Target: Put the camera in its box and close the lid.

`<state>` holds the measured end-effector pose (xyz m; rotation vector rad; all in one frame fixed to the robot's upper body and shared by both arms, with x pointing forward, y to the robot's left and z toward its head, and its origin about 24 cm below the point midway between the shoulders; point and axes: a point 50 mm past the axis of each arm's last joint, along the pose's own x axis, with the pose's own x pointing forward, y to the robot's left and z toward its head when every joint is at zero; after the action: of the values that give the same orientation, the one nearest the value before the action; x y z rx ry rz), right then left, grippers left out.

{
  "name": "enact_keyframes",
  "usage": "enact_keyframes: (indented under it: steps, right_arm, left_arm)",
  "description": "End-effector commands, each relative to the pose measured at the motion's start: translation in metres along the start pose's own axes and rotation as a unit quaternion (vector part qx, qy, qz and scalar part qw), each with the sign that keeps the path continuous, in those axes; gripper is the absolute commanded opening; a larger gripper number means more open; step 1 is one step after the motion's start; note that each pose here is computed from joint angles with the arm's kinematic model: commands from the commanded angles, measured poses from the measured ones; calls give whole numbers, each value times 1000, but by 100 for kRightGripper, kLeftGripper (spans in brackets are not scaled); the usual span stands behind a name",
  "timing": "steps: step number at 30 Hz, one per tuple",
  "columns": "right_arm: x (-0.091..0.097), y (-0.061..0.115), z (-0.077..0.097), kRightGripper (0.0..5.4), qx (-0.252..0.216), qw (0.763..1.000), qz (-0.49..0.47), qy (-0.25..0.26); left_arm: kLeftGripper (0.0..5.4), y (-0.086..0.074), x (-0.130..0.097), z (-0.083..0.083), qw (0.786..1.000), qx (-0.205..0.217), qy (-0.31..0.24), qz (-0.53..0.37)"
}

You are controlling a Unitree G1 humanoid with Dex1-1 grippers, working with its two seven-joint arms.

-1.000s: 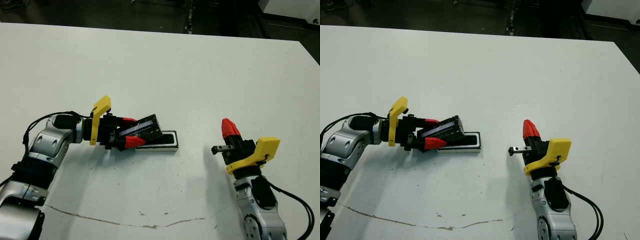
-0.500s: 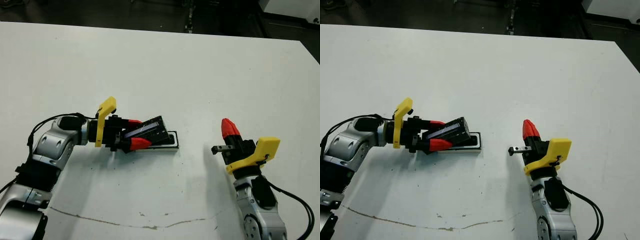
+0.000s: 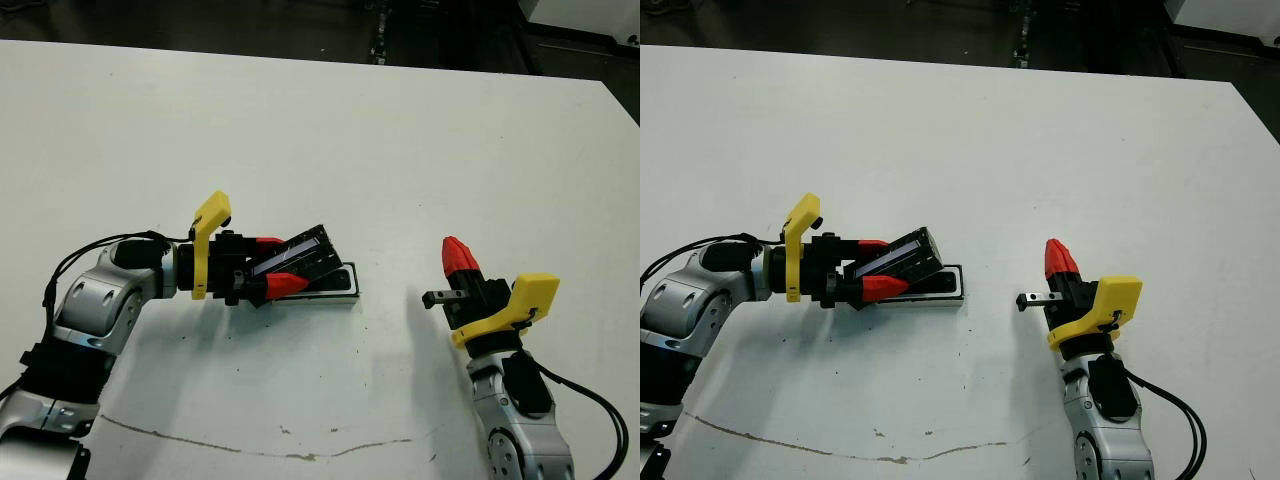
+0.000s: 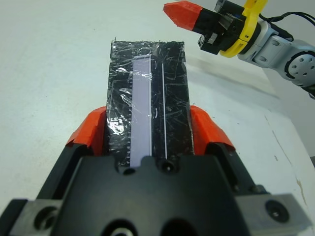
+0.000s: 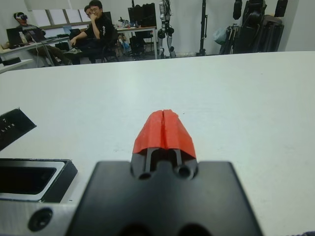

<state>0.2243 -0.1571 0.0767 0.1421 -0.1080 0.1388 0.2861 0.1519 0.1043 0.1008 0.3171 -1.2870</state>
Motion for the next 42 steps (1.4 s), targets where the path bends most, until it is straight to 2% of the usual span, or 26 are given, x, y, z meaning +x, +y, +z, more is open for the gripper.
enact_keyframes:
  steps: [1, 6, 14, 29, 36, 42]
  right_arm:
    - [-2, -3, -2, 0, 3, 1000, -4, 11]
    - [-2, -3, -2, 0, -2, 1000, -2, 11]
    - [-2, -3, -2, 0, -1, 1000, -3, 10]
    - [-3, -2, -3, 0, -6, 1000, -5, 14]
    - [-4, -2, -4, 0, -3, 1000, -7, 17]
    - [-4, -2, -4, 0, 1, 1000, -6, 18]
  left_arm:
    - [316, -7, 10, -13, 999, 26, 39, -20]
    - [316, -2, 17, -22, 992, 94, 85, -3]
    - [316, 5, 30, -26, 984, 142, 106, -22]
    - [316, 9, 35, -24, 988, 104, 99, -57]
    - [316, 15, 51, -31, 988, 78, 111, -67]
    - [316, 13, 69, -28, 983, 113, 119, -85]
